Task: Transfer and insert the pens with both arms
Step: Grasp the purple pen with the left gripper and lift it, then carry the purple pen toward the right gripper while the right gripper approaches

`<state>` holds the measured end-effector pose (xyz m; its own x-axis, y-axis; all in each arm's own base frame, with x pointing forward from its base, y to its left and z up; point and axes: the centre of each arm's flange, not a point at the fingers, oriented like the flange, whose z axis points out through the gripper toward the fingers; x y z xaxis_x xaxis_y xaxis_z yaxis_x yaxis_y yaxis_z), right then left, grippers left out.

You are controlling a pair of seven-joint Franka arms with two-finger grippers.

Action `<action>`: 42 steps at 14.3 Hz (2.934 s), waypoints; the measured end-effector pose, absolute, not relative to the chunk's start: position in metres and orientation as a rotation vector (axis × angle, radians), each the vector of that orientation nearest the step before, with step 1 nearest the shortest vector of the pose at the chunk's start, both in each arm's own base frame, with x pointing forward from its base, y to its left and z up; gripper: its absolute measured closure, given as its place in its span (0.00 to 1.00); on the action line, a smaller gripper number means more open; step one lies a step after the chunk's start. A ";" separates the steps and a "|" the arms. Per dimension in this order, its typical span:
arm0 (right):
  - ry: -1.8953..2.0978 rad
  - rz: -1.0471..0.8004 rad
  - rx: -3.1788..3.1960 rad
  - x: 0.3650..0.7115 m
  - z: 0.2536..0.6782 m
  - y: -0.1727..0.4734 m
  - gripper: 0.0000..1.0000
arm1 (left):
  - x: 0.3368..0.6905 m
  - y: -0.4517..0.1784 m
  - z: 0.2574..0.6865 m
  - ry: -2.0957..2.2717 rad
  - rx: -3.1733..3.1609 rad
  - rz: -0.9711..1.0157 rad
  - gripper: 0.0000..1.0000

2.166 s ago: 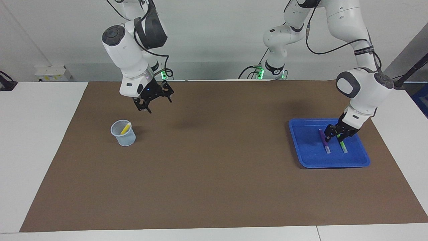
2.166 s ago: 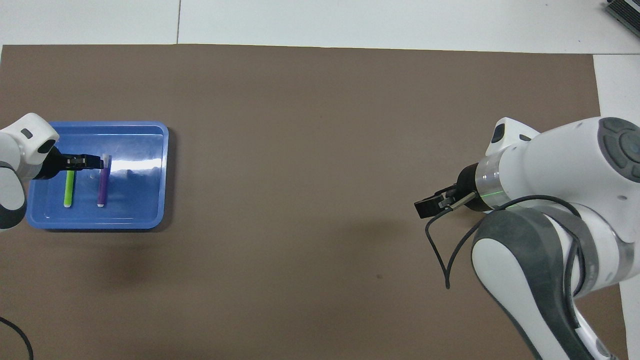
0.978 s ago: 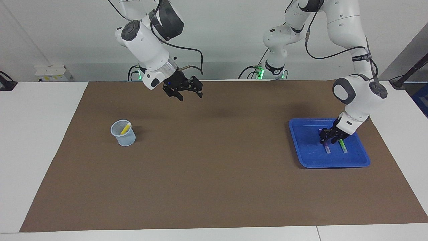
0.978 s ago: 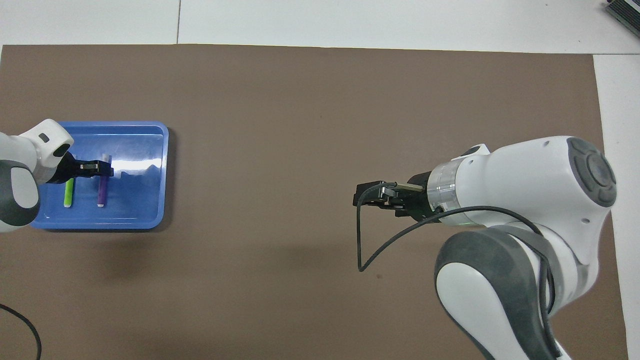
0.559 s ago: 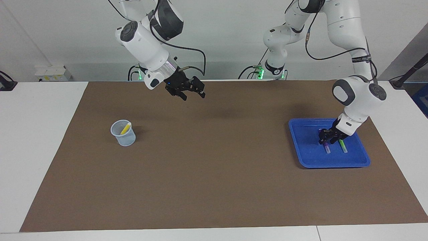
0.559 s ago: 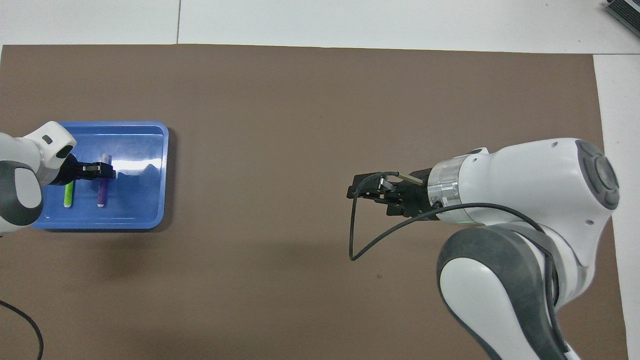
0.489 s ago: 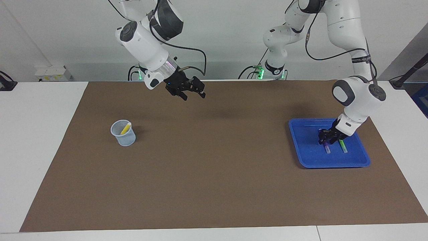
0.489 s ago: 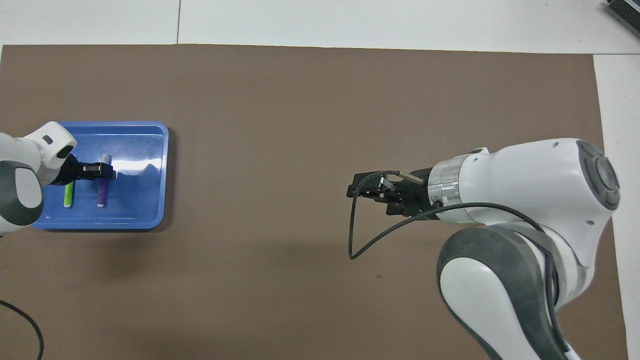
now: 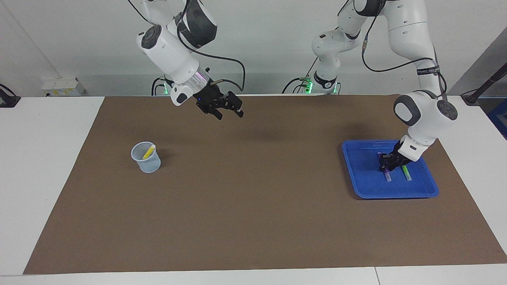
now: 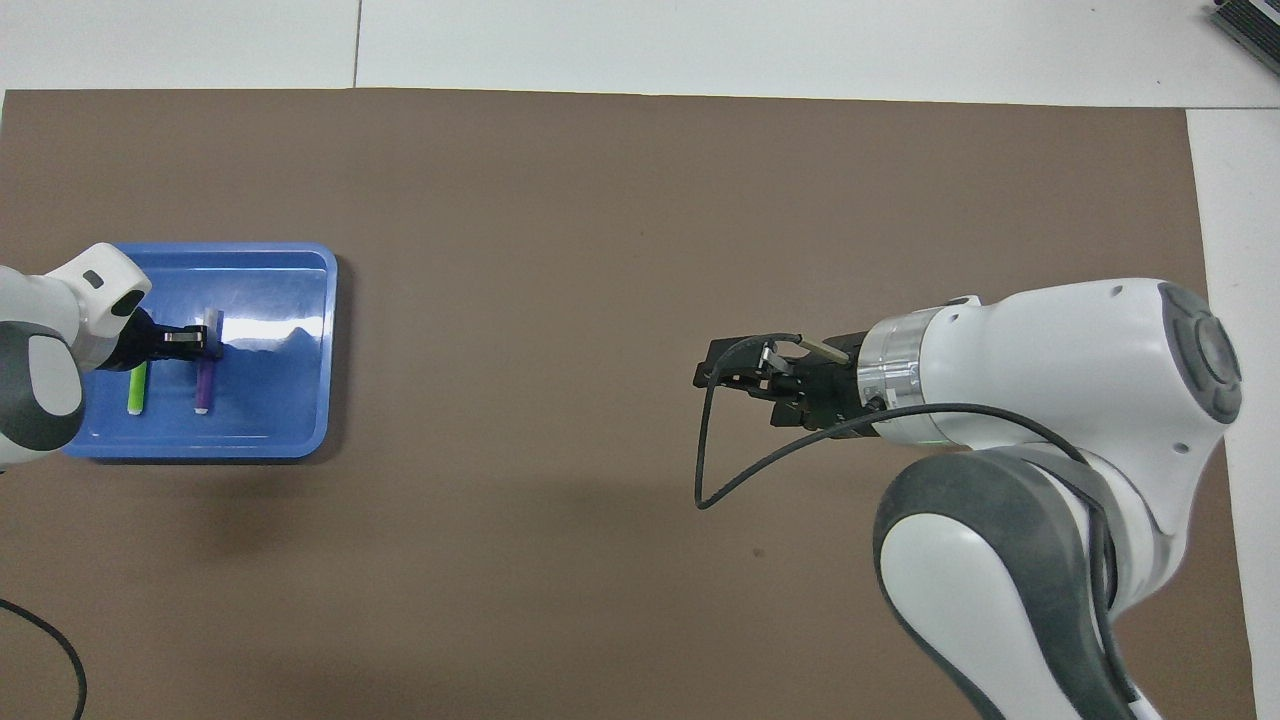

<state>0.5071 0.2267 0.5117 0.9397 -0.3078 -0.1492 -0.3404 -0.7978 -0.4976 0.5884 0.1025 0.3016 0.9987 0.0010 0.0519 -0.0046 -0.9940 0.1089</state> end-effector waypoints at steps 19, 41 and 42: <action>0.524 0.080 -2.524 0.505 0.513 0.237 0.00 | 0.606 0.064 0.397 0.388 2.985 -0.029 0.83; 0.571 0.114 -2.441 0.506 0.515 0.239 0.00 | 0.540 -0.098 0.574 1.799 2.373 0.034 0.83; 0.587 0.122 -2.409 0.506 0.516 0.240 0.00 | 0.537 -0.111 0.576 1.842 2.337 0.028 0.83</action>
